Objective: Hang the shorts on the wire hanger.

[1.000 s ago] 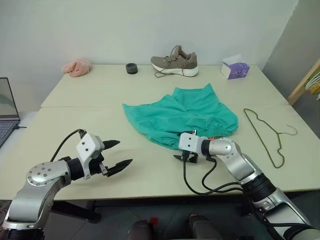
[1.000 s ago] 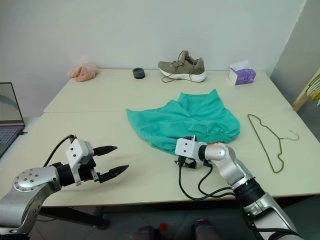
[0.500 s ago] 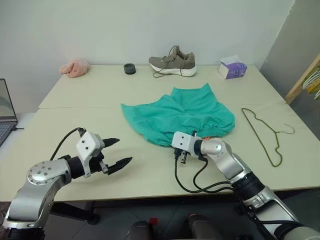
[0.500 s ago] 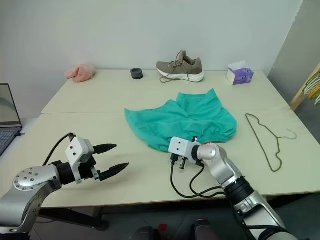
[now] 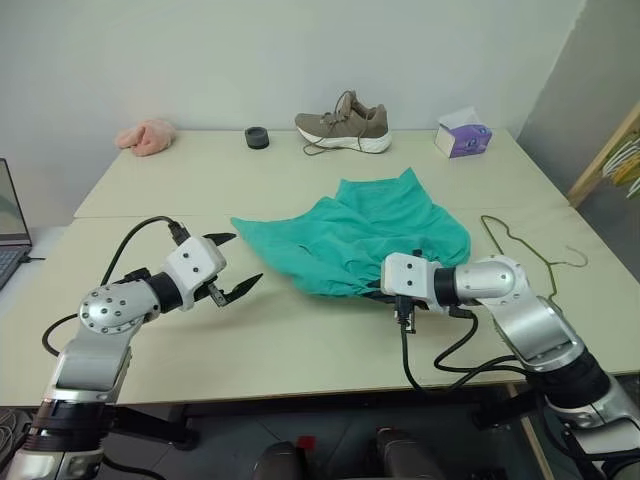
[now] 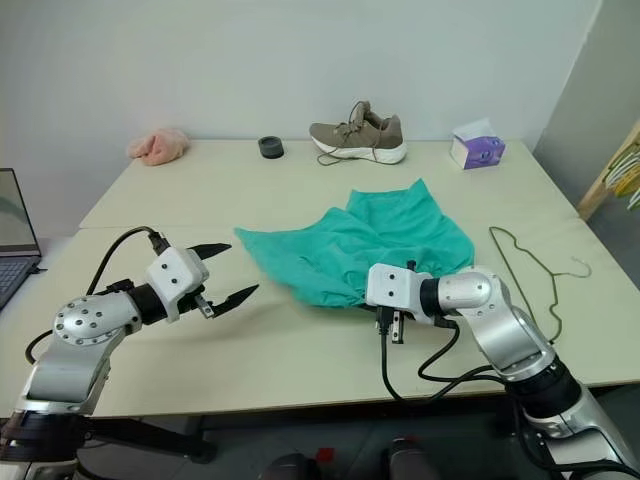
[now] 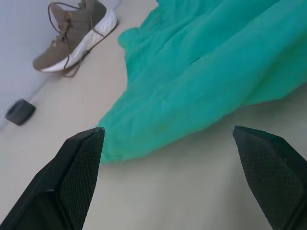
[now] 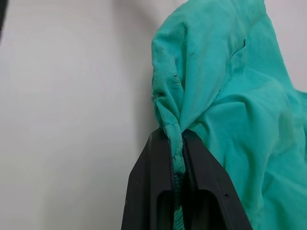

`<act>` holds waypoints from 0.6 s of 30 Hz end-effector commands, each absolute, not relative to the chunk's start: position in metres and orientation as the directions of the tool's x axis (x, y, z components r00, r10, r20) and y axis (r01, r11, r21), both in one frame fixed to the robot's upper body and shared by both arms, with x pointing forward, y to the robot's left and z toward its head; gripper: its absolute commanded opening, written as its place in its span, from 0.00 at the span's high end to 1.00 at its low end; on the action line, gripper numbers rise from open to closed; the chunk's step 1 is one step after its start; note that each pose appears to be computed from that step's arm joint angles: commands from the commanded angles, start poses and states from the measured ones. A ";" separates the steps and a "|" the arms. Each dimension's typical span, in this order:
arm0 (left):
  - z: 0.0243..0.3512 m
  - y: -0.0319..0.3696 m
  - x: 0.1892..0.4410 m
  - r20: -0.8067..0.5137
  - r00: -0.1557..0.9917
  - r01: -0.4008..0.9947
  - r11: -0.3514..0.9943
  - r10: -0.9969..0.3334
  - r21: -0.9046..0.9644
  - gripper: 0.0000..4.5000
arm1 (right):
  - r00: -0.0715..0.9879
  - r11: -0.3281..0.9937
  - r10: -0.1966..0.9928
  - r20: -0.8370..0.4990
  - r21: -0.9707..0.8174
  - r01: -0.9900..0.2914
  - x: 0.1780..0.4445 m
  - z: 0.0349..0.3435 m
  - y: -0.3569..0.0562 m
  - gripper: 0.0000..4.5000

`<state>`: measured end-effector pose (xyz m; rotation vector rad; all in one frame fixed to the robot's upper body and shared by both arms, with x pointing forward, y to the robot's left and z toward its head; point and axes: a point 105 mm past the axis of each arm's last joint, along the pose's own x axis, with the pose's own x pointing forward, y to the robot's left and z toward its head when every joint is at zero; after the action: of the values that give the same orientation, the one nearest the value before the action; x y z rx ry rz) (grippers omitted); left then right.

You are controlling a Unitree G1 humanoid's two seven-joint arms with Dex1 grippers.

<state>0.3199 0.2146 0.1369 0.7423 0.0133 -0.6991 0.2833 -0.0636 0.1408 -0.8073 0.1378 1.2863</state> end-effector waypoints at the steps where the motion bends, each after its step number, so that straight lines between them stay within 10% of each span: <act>1: 0.136 0.211 0.327 -0.241 0.777 0.556 0.455 -0.581 0.695 0.00 | 0.278 0.020 0.828 -0.487 -0.471 -0.882 0.270 0.160 -0.063 0.99; 15: 0.113 0.198 0.360 -0.254 0.760 0.531 0.346 -0.598 0.773 0.00 | 0.227 -0.029 0.828 -0.513 -0.444 -0.895 0.247 0.164 -0.070 0.99; 18: 0.102 0.199 0.361 -0.307 0.741 0.561 0.299 -0.597 0.772 0.13 | 0.226 -0.029 0.830 -0.511 -0.443 -0.896 0.245 0.166 -0.073 1.00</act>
<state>0.3585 0.1999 0.0940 0.9653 -0.0095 -0.7607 0.2475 -0.0725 0.1541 -0.7940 0.1547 1.3923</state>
